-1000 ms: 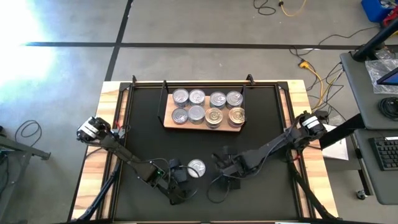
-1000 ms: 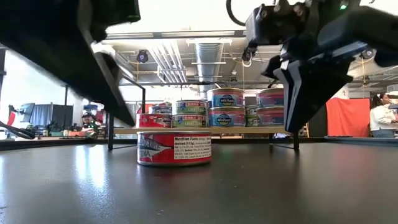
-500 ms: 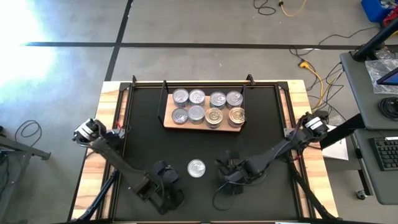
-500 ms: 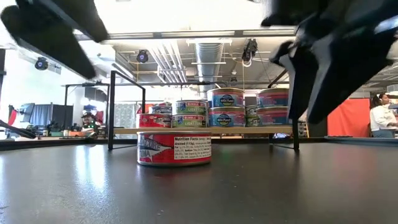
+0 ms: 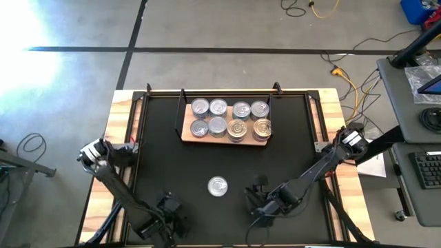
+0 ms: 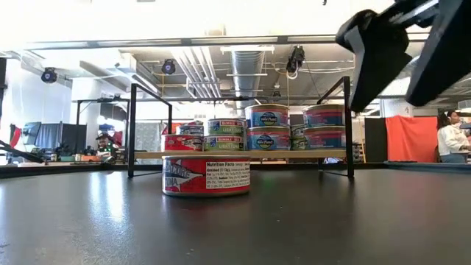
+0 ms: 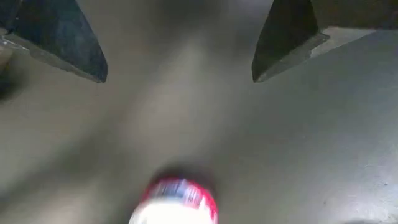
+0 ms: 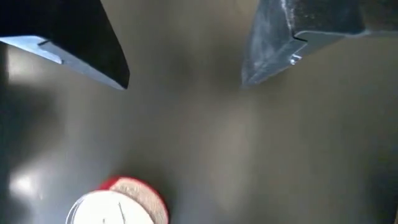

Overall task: Stack canned seafood by type on shelf
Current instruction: Stack the red tuna can on the red tuna can

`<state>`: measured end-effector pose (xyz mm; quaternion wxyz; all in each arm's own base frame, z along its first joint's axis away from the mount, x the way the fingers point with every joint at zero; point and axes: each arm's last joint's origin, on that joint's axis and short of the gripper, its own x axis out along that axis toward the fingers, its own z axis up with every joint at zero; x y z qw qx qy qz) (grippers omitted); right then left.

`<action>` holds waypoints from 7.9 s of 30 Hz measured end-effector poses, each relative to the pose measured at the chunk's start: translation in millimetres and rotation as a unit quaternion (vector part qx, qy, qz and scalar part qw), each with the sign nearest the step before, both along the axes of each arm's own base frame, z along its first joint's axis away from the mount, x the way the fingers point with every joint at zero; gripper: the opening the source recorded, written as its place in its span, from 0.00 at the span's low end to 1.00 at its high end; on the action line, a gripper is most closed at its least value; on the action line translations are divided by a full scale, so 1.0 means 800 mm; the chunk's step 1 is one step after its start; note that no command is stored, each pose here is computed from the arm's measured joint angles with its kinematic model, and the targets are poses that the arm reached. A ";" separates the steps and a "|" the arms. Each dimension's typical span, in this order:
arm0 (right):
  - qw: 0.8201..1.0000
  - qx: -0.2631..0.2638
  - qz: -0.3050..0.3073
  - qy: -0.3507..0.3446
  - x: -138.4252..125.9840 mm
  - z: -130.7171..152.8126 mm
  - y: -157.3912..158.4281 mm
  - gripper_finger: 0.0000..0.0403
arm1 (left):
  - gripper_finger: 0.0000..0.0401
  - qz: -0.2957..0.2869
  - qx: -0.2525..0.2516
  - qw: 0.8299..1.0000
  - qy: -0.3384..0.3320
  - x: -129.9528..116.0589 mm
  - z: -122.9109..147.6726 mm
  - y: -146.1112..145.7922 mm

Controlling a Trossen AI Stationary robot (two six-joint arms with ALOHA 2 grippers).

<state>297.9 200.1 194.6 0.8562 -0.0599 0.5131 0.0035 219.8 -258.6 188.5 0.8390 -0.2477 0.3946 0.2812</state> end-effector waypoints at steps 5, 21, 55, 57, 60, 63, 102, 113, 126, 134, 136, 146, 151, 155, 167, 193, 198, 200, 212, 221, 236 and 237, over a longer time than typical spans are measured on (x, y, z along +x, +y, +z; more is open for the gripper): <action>0.999 -0.017 -0.009 -0.026 0.012 -0.011 -0.004 0.81 | 0.96 -0.049 0.031 0.997 0.059 0.012 -0.023 -0.007; 0.995 0.027 -0.061 -0.075 0.081 -0.040 -0.052 0.77 | 0.91 -0.154 0.051 0.986 0.030 0.035 -0.060 0.100; 0.992 -0.120 -0.025 -0.038 0.090 -0.026 -0.094 0.81 | 0.89 -0.237 0.006 0.971 -0.003 0.033 -0.044 0.063; 0.993 -0.113 -0.022 -0.038 0.085 -0.029 -0.084 0.81 | 0.89 -0.235 0.006 0.972 -0.003 0.029 -0.041 0.059; 0.993 -0.105 -0.037 -0.030 0.085 -0.046 -0.079 0.82 | 0.89 -0.226 0.013 0.974 -0.008 0.031 -0.045 0.057; 0.993 -0.106 -0.047 -0.023 0.090 -0.061 -0.082 0.81 | 0.89 -0.199 0.026 0.980 -0.013 0.034 -0.059 0.056; 0.995 -0.074 -0.018 -0.061 0.125 -0.061 -0.130 0.82 | 0.98 -0.290 0.058 0.955 -0.026 0.069 -0.075 0.084; 0.997 -0.053 0.039 0.027 0.091 -0.046 -0.109 0.82 | 0.98 -0.232 0.025 0.972 -0.009 0.043 -0.074 0.063; 1.000 -0.024 0.016 0.004 0.099 -0.073 -0.084 0.82 | 0.98 -0.152 0.122 0.980 -0.033 0.053 -0.107 0.071; 0.999 -0.022 0.039 -0.017 0.108 -0.076 -0.085 0.82 | 0.98 -0.142 0.149 0.978 -0.042 0.063 -0.110 0.068; 0.998 -0.021 0.042 -0.032 0.112 -0.075 -0.085 0.82 | 0.98 -0.146 0.160 0.975 -0.040 0.065 -0.113 0.067; 0.996 -0.023 0.055 -0.072 0.124 -0.071 -0.093 0.82 | 0.98 -0.156 0.224 0.961 -0.042 0.092 -0.122 0.069; 0.995 -0.015 0.055 -0.077 0.129 -0.071 -0.103 0.82 | 0.98 -0.155 0.224 0.961 -0.055 0.104 -0.121 0.076; 0.995 -0.020 0.058 -0.075 0.129 -0.072 -0.106 0.82 | 0.98 -0.149 0.219 0.963 -0.059 0.109 -0.121 0.082; 0.995 -0.028 0.071 -0.067 0.128 -0.072 -0.109 0.82 | 0.96 -0.130 0.226 0.961 -0.099 0.113 -0.130 0.084; 0.995 -0.030 0.084 -0.050 0.124 -0.075 -0.110 0.84 | 0.99 -0.077 0.217 0.962 -0.144 0.127 -0.147 0.090; 0.995 -0.036 0.087 -0.044 0.123 -0.075 -0.110 0.85 | 0.92 -0.056 0.211 0.964 -0.150 0.126 -0.147 0.089; 0.994 -0.045 0.090 -0.043 0.123 -0.072 -0.109 0.85 | 0.92 -0.045 0.208 0.966 -0.149 0.124 -0.147 0.088; 0.994 -0.020 0.057 -0.089 0.092 0.023 -0.114 0.83 | 0.91 0.124 0.195 0.962 -0.144 0.064 -0.078 0.114; 0.990 0.026 -0.038 -0.135 0.085 0.061 -0.136 0.84 | 0.91 0.147 0.207 0.962 -0.100 0.062 -0.026 0.164; 0.979 0.041 -0.064 -0.190 0.108 0.194 -0.227 0.84 | 0.91 0.209 0.193 0.955 -0.086 0.074 0.025 0.238; 0.978 0.046 -0.057 -0.194 0.108 0.202 -0.236 0.84 | 0.91 0.211 0.192 0.954 -0.088 0.072 0.029 0.240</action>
